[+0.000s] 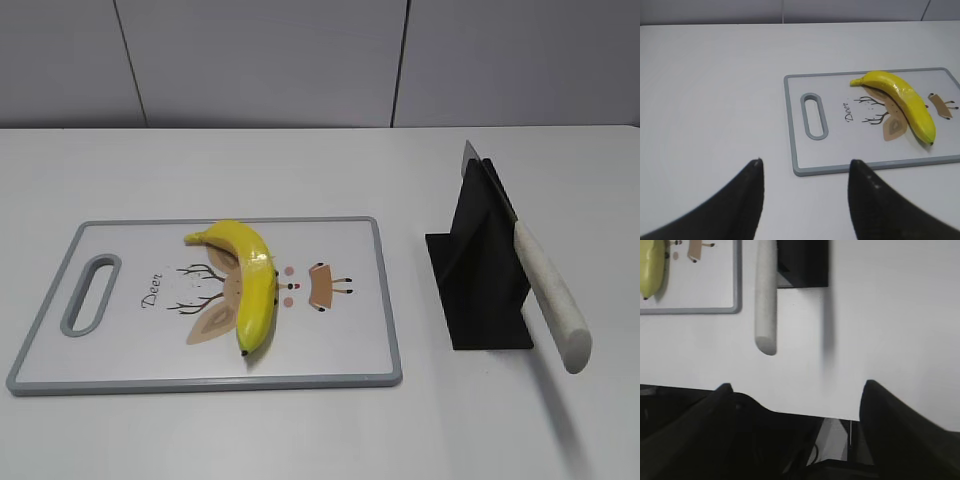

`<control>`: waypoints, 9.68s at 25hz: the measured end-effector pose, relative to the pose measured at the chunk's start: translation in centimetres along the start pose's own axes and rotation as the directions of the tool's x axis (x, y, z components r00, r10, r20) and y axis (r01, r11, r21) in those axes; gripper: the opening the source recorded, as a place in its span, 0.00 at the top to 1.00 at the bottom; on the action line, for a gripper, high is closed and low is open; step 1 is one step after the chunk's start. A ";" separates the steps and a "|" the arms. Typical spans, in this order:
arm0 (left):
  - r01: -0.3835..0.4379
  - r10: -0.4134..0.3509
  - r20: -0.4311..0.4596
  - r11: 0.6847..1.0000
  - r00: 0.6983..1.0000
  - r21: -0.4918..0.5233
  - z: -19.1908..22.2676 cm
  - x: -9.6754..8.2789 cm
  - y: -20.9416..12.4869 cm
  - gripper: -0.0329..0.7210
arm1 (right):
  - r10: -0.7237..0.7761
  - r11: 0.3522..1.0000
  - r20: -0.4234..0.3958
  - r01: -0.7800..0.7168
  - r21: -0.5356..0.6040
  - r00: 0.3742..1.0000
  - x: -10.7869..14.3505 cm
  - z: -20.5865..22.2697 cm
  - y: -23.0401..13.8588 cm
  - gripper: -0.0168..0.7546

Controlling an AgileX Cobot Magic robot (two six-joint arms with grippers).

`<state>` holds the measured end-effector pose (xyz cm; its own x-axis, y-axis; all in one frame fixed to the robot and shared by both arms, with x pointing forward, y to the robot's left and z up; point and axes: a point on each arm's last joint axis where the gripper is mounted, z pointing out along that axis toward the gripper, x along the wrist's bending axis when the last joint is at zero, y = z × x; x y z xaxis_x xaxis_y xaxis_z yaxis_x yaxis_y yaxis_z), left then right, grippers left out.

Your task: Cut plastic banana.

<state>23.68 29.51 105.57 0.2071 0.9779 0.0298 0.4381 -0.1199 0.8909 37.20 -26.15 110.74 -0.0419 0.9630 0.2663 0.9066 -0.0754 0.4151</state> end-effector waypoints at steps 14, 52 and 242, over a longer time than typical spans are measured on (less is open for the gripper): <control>0.000 0.000 0.000 1.000 1.000 0.000 0.0 0.0 0.0 0.27 | -0.137 0.955 0.036 0.122 0.270 0.990 5.9 7.2 4.8 0.22; 0.000 0.000 0.000 1.000 1.000 0.000 0.0 0.0 0.0 0.27 | -0.099 0.878 0.210 -0.014 0.479 0.973 5.1 18.2 3.9 0.68; -0.183 0.093 0.177 0.777 0.980 0.602 17.7 1.1 17.6 0.19 | -0.683 0.717 -0.100 0.690 0.097 0.724 13.7 12.6 17.8 0.76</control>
<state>47.11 25.41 113.25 0.3985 0.9166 0.0323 0.8295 -0.3752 0.4137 58.07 -11.09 110.85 -0.6916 0.7223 -0.0033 0.6619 0.6355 0.3976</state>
